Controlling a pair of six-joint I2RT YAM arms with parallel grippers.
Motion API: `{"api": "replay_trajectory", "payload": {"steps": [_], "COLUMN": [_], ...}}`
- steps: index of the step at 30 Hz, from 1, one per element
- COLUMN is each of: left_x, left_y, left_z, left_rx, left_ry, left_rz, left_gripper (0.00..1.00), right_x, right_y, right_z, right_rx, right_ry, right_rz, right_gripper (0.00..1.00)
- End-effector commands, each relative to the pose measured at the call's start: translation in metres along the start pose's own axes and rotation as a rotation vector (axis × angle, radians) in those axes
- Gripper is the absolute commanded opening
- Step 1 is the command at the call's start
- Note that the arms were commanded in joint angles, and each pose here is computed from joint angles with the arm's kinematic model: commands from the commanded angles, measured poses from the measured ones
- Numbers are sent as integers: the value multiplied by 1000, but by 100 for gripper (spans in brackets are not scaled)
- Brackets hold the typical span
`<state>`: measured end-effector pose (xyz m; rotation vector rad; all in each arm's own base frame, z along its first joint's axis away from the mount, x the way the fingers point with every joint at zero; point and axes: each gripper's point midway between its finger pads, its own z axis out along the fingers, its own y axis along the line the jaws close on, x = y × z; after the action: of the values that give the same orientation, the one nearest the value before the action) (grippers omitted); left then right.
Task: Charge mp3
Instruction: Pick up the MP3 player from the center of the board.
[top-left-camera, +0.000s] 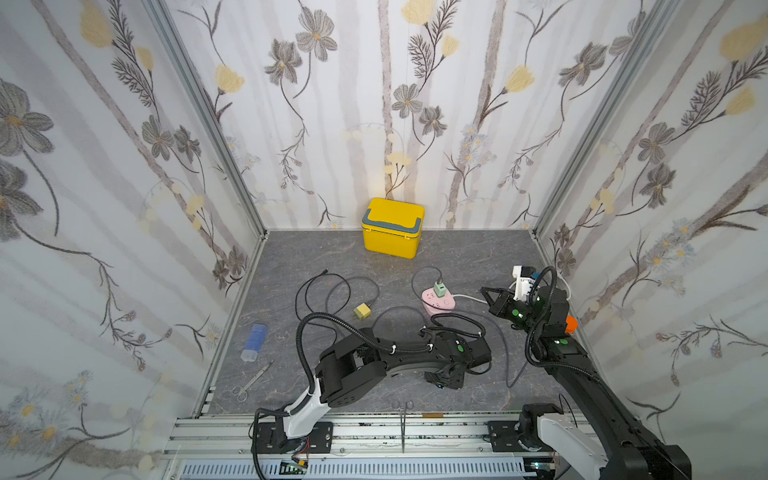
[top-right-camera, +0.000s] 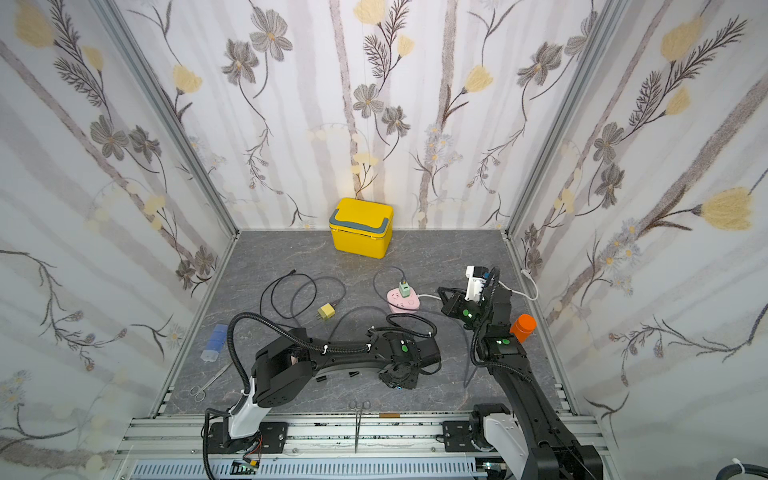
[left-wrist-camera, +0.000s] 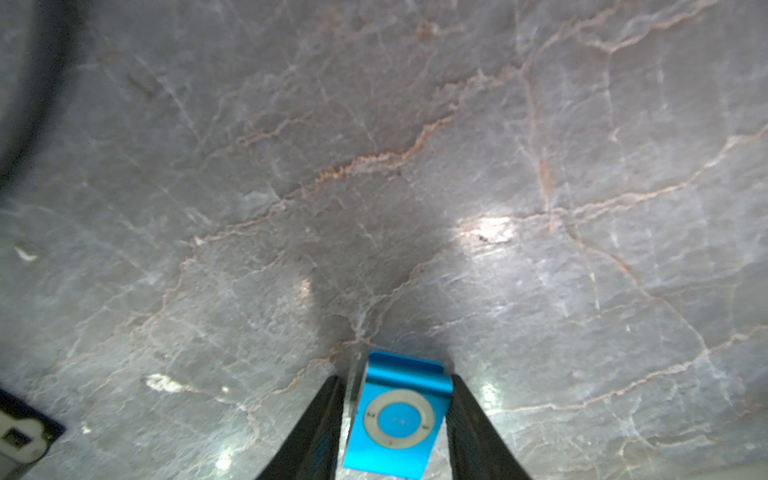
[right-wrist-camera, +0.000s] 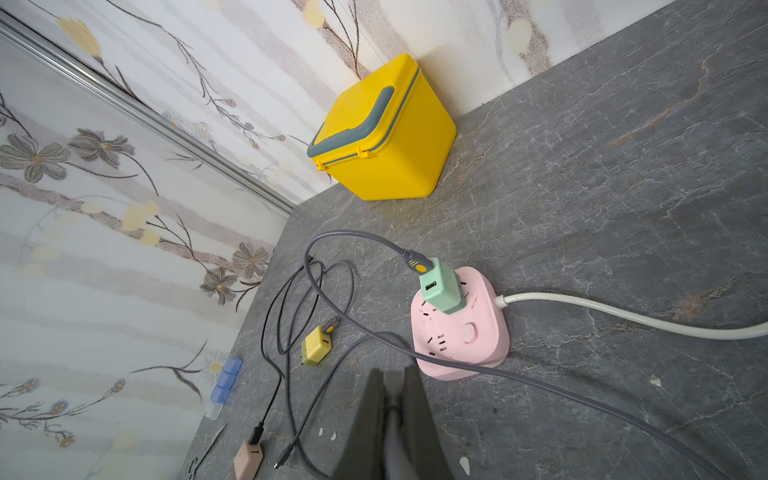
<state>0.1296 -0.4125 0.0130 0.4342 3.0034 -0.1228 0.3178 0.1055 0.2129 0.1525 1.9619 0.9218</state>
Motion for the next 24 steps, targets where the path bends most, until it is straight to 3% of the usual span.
{"api": "replay_trajectory", "payload": {"steps": [1,9,21,24], "left_x": [7,4,10,12], "left_y": [7,7,10,12], "left_z": [11,17,24,26], "left_rx": [-36,-49,-54,-53], "left_ry": [21,2,26,37], "left_rz": [-7,-6,5,10], "left_gripper": [43,43,33,23], "right_x": [-5,-5,-2,-1], "right_y": [3,5,5,4], "right_z": [-1,-2,-4,-5], "right_rx": [-5,-14,-17,-14], "right_ry": [-21,-23,-22,-19], "right_rz": [-23,-27,-29,-30], "right_gripper": [0,0,0,0]}}
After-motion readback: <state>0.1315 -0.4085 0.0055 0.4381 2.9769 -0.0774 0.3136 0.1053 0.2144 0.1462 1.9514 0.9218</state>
